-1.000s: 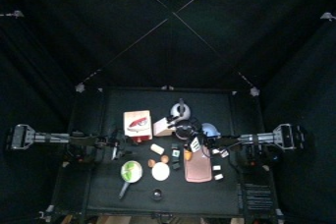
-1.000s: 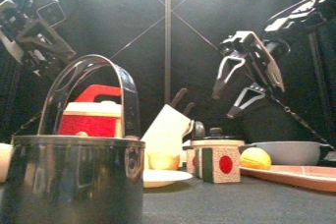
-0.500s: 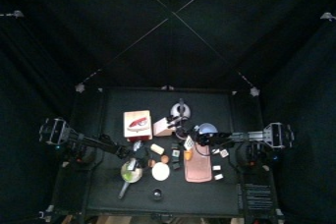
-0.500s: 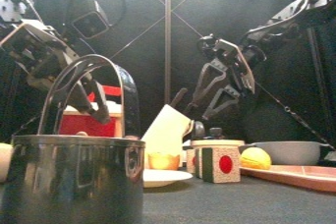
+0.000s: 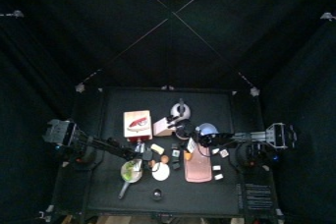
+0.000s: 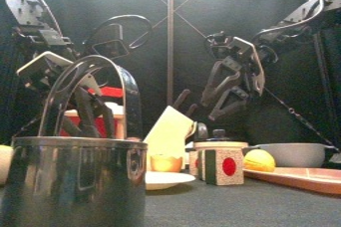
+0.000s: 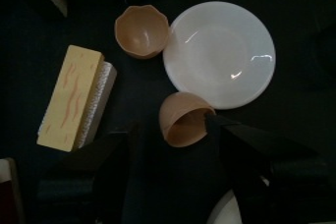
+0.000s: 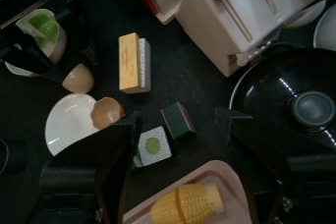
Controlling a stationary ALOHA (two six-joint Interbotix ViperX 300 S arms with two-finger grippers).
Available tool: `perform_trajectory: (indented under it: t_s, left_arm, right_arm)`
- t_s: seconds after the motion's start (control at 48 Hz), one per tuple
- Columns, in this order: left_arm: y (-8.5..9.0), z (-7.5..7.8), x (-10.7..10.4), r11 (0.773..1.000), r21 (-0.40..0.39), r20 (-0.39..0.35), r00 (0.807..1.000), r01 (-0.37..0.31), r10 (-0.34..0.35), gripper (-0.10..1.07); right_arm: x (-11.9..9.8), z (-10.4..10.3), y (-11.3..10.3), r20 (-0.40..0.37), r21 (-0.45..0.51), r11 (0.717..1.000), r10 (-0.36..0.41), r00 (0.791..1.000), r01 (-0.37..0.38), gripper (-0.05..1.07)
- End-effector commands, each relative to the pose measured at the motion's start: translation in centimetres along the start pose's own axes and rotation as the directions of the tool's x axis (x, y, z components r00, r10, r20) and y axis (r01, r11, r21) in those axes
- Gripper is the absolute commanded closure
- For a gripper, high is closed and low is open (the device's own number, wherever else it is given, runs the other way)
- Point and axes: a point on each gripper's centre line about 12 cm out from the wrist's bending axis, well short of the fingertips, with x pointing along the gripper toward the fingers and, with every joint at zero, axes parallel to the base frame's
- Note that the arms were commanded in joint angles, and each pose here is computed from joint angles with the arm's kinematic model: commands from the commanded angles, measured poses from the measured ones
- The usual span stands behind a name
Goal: Grab eggshell half
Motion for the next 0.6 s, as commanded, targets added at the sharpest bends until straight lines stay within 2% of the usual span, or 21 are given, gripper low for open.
perform_trajectory:
  t_s: [0.0, 0.188, 0.333, 0.479, 0.583]
  left_arm:
    - [0.1, 0.9, 0.2, 1.0, 0.003, 0.012, 1.0, -0.007, 0.007, 0.12]
    - [0.3, 0.8, 0.3, 1.0, 0.002, -0.012, 1.0, -0.027, 0.027, 0.3]
    - [0.4, 1.9, -0.9, 0.999, -0.001, 0.03, 0.999, -0.037, 0.037, 0.47]
    - [-0.2, 3.4, -2.7, 1.0, 0.001, 0.096, 0.995, -0.027, 0.027, 0.48]
    - [-0.4, 3.6, -3.0, 1.0, -0.005, 0.107, 0.994, -0.022, 0.023, 0.48]
  right_arm:
    - [-0.5, 0.7, 0.4, 0.024, 0.003, 1.0, 0.015, 1.0, -0.016, 0.09]
    - [-0.4, 0.6, 0.3, 0.022, 0.006, 1.0, 0.013, 1.0, -0.013, 0.09]
    - [-0.4, 0.6, 0.3, 0.021, 0.007, 1.0, 0.012, 1.0, -0.013, 0.09]
    - [-0.3, 0.5, 0.3, 0.017, 0.006, 1.0, 0.012, 1.0, -0.012, 0.09]
    - [-0.3, 0.5, 0.3, 0.017, 0.006, 1.0, 0.012, 1.0, -0.012, 0.09]
